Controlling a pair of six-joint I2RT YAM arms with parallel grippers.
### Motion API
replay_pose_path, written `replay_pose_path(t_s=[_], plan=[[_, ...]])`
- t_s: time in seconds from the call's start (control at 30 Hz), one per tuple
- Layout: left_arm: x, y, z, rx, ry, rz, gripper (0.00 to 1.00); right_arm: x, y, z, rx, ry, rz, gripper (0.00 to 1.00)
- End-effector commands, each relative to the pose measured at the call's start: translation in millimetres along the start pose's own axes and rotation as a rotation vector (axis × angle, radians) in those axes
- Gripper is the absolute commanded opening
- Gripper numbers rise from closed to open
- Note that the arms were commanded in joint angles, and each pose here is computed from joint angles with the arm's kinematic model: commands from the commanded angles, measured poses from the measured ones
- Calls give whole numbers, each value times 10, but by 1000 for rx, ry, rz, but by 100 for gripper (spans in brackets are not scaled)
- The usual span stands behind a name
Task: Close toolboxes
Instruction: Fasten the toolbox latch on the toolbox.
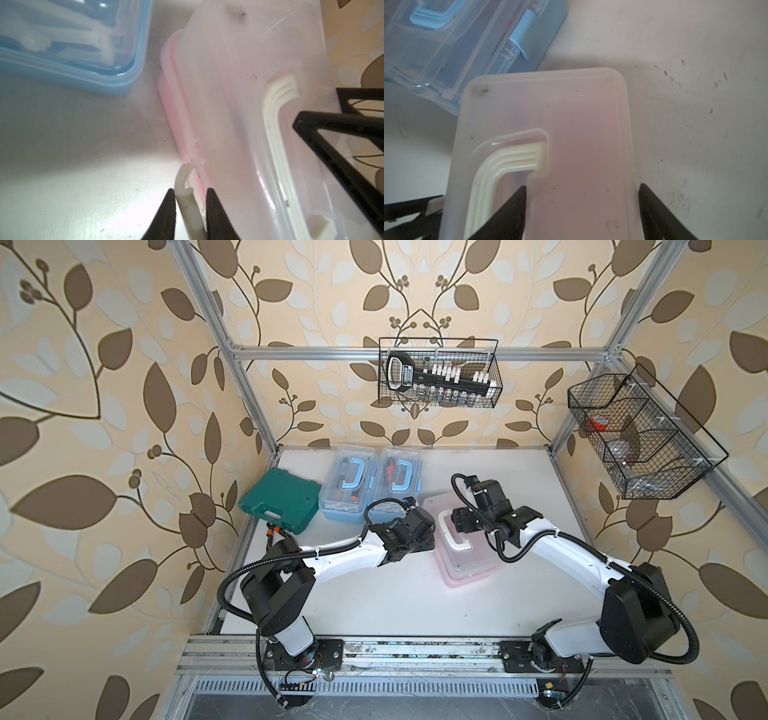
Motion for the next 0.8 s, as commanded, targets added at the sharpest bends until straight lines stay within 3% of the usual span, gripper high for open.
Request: replay_pose_path(t_s=[0.0,0.17,0.77], plan=[[-377,-218,-189,-63,24,137,32,63,138,410,173,-16,-35,75],[-372,-212,-179,-61,26,140,45,68,140,408,174,-19,-35,76],[-432,-289,-238,-109,32,193,53,83,152,406,177,-23,-40,76]])
Point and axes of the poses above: each gripper's point midway between its finger pads, its own y axis out along the fingers, its own x axis along the line the jaws close on, z = x × y, the point moved 4 cm from there along -y, back along the fingers, and after that the axes turned 4 degrees about -y, right-handed, at the moved point
